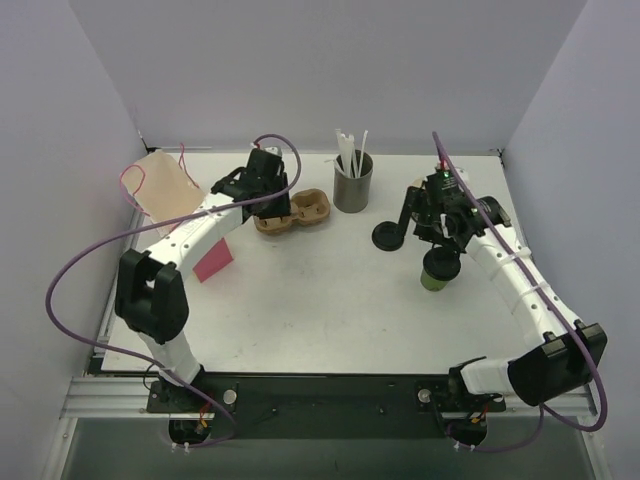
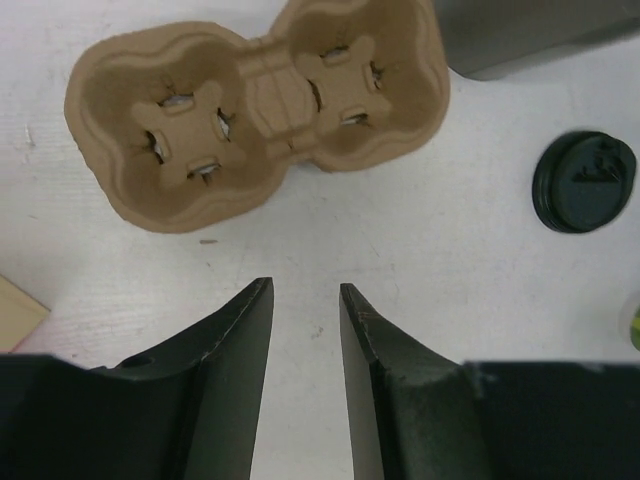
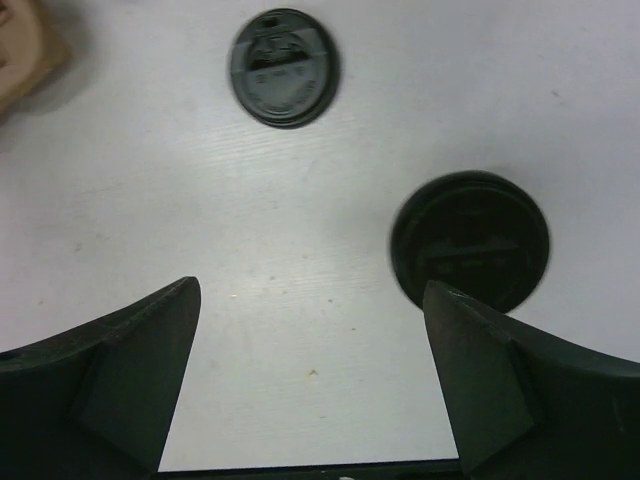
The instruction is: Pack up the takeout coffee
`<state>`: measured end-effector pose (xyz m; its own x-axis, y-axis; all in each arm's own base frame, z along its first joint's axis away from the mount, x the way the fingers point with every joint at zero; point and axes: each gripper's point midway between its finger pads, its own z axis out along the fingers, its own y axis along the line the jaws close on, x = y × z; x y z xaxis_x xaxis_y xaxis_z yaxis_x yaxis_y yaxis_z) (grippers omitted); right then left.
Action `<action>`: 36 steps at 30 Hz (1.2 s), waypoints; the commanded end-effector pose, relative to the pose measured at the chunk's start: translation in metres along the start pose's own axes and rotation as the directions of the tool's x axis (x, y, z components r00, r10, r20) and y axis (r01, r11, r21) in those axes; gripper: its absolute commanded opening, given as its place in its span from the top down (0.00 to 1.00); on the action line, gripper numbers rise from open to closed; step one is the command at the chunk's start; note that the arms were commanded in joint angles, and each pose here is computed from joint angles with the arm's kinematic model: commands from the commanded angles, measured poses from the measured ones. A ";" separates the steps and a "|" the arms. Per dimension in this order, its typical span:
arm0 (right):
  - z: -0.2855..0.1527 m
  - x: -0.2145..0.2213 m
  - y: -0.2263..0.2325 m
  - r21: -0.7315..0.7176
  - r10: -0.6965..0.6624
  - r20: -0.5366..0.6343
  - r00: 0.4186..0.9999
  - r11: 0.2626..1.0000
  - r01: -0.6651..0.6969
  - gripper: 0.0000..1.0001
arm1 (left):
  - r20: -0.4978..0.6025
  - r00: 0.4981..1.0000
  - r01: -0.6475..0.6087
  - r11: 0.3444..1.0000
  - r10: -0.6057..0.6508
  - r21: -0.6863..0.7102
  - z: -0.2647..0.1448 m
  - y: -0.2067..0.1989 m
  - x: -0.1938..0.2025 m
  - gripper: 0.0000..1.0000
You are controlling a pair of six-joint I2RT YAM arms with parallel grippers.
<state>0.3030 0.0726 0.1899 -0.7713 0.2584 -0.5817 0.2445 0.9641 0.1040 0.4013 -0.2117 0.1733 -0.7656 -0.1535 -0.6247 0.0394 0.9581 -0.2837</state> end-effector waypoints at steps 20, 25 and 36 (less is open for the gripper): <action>0.077 -0.016 0.163 -0.244 -0.117 0.003 0.993 0.963 0.114 0.43 | 0.068 0.996 0.070 0.930 -0.049 -0.362 0.076 0.106 -0.037 0.62; 0.082 -0.014 0.162 -0.235 -0.124 -0.004 0.992 0.965 0.120 0.43 | 0.034 0.997 0.073 0.936 -0.065 -0.344 0.088 0.103 -0.027 0.62; 0.087 -0.009 0.161 -0.231 -0.133 -0.018 0.991 0.965 0.125 0.43 | 0.022 0.997 0.081 0.940 -0.078 -0.333 0.092 0.102 -0.021 0.68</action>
<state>0.3951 0.2159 0.1356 -0.8169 0.1354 -0.5606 0.0167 0.9772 0.2118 0.4677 -0.1271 0.0753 -0.7844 -0.2025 -0.5863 -0.2372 0.9713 -0.0182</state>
